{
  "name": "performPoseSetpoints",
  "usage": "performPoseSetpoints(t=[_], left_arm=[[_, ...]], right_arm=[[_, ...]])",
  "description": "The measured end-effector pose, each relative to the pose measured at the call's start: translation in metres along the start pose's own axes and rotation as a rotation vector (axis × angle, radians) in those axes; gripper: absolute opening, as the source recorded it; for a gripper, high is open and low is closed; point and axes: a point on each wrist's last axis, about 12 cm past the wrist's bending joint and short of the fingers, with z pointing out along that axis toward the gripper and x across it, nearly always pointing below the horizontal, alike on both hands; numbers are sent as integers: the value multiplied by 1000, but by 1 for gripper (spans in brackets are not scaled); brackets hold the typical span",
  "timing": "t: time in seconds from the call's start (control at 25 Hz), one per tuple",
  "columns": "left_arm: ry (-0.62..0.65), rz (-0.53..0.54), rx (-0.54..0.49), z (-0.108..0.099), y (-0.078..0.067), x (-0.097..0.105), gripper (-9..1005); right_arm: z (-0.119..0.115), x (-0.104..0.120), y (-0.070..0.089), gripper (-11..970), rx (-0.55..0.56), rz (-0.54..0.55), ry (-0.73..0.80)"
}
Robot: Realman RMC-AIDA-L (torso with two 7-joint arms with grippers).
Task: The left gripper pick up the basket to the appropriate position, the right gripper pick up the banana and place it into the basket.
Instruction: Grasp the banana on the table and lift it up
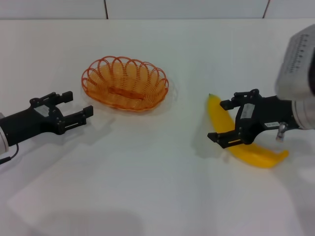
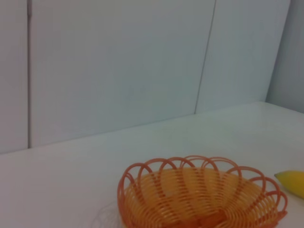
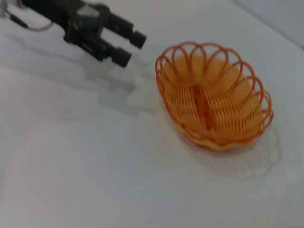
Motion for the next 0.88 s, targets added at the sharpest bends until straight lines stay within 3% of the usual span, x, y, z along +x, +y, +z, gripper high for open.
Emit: performPoseSetpoints(t=[0.44,0.88], left_arm=[[4,19,9,3,-1,-1,802],[4,21,11,4,-2,-1,802]], right_arm=[[11,-9,3,866,91,14,240],[21,-17,12,864,57,-21,298]])
